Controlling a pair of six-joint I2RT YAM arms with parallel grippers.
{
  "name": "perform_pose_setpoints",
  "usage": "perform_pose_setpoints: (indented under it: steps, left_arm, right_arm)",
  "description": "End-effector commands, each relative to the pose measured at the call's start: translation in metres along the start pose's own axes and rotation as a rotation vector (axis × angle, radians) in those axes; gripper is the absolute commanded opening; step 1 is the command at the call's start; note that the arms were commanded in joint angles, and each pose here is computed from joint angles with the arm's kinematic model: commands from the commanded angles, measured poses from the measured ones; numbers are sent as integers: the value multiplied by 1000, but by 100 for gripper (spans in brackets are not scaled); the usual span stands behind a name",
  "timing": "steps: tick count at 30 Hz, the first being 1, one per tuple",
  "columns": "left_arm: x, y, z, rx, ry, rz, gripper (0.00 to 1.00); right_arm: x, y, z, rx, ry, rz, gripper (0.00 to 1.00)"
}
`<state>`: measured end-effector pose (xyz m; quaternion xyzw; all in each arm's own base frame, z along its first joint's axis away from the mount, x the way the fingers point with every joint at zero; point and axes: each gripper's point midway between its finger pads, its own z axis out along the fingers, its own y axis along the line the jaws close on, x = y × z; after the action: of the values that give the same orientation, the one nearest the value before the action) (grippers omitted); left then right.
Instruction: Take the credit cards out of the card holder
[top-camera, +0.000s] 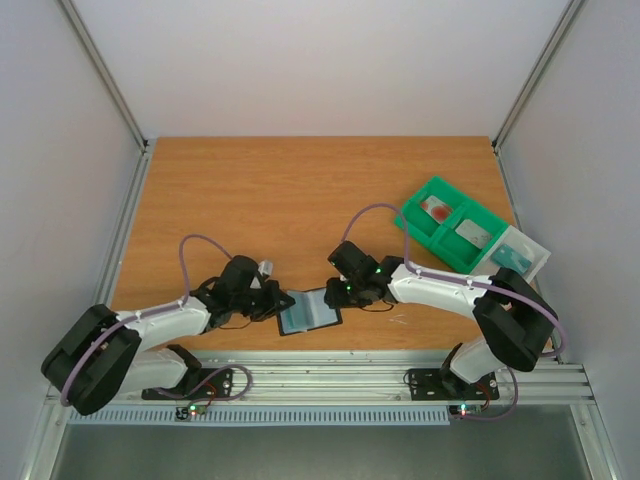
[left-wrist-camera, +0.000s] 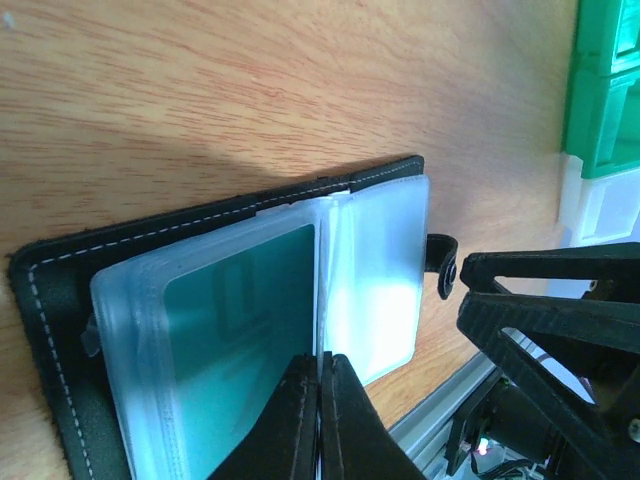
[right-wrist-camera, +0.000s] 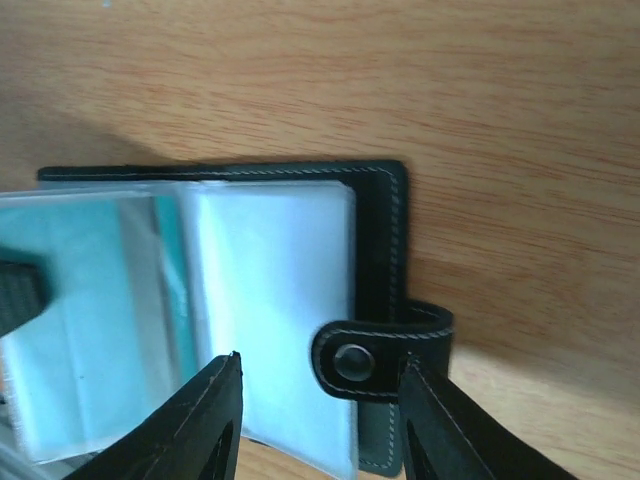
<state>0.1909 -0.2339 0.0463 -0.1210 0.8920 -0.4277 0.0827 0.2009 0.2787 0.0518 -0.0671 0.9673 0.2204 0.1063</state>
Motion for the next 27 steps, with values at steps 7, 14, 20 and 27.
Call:
perform_pose_setpoints:
  steps: [7, 14, 20, 27]
  left_arm:
    - [-10, -6, -16, -113, -30, 75, 0]
    - [-9, -7, -19, -144, -6, 99, 10]
    - [-7, -31, -14, -15, 12, 83, 21]
    - [-8, -42, -8, 43, 19, 71, 24]
  right_arm:
    - [9, -8, 15, 21, 57, -36, 44]
    - [12, 0, 21, -18, 85, -24, 38]
    - [18, 3, 23, -61, 97, 1, 27]
    - [24, 4, 24, -85, 109, 16, 20]
